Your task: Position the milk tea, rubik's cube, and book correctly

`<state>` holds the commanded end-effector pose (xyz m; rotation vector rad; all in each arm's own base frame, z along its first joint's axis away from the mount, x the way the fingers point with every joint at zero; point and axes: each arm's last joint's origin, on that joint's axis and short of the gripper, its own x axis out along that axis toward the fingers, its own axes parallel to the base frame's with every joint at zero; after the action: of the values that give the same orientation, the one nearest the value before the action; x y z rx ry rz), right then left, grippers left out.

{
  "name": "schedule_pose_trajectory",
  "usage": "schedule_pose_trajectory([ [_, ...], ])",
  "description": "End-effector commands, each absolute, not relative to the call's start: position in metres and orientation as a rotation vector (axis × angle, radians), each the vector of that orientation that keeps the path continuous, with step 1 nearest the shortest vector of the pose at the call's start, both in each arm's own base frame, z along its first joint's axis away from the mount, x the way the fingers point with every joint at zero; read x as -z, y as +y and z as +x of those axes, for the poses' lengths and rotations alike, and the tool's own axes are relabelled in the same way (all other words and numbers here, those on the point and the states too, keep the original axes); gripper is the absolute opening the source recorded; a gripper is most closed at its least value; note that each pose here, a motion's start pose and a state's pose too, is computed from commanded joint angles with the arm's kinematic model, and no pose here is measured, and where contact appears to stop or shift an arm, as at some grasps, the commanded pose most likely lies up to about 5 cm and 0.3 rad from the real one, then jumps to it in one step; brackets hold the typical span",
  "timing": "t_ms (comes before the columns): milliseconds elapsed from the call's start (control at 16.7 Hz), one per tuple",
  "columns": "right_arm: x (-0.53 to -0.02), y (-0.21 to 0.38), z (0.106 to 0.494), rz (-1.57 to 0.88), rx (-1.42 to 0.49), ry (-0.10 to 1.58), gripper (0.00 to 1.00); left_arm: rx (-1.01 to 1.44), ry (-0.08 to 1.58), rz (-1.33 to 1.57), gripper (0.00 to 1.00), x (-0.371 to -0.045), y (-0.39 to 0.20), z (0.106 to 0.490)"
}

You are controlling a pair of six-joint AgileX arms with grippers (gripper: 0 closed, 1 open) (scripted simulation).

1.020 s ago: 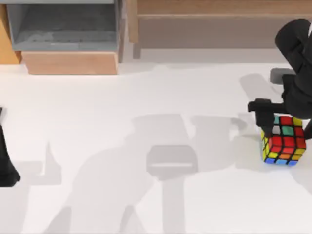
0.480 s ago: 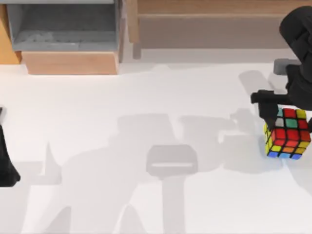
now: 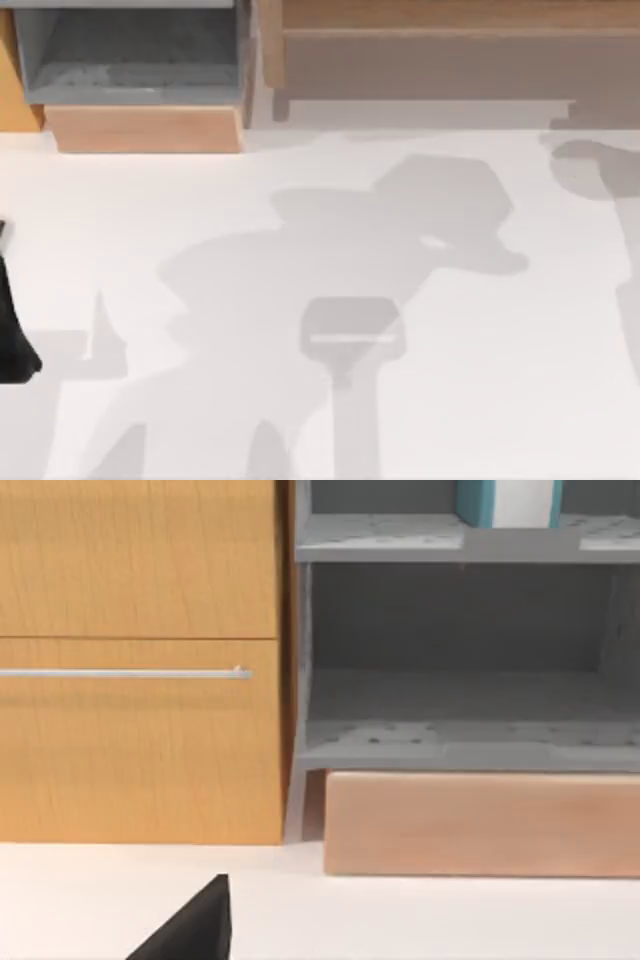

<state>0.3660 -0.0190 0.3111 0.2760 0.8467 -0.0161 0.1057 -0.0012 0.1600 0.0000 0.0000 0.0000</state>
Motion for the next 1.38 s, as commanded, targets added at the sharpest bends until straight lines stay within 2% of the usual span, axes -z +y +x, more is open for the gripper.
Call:
schedule_pose_trajectory([
  [180, -0.345, -0.067, 0.358, 0.265, 0.049, 0.554, 0.0, 0.0, 0.0, 0.0, 1.0, -0.16, -0.001, 0.106],
  [540, -0.408, -0.107, 0.343, 0.094, 0.031, 0.06, 0.0, 0.0, 0.0, 0.0, 1.0, -0.16, -0.001, 0.106],
  [720, -0.404, -0.112, 0.345, 0.017, 0.02, -0.002, 0.0, 0.0, 0.0, 0.0, 1.0, -0.16, -0.001, 0.106],
  [1140, -0.399, -0.111, 0.348, 0.001, 0.016, -0.004, 0.0, 0.0, 0.0, 0.0, 1.0, -0.16, -0.001, 0.106],
  [1380, -0.414, -0.11, 0.368, -0.043, 0.038, -0.115, 0.0, 0.0, 0.0, 0.0, 1.0, -0.16, -0.001, 0.106],
])
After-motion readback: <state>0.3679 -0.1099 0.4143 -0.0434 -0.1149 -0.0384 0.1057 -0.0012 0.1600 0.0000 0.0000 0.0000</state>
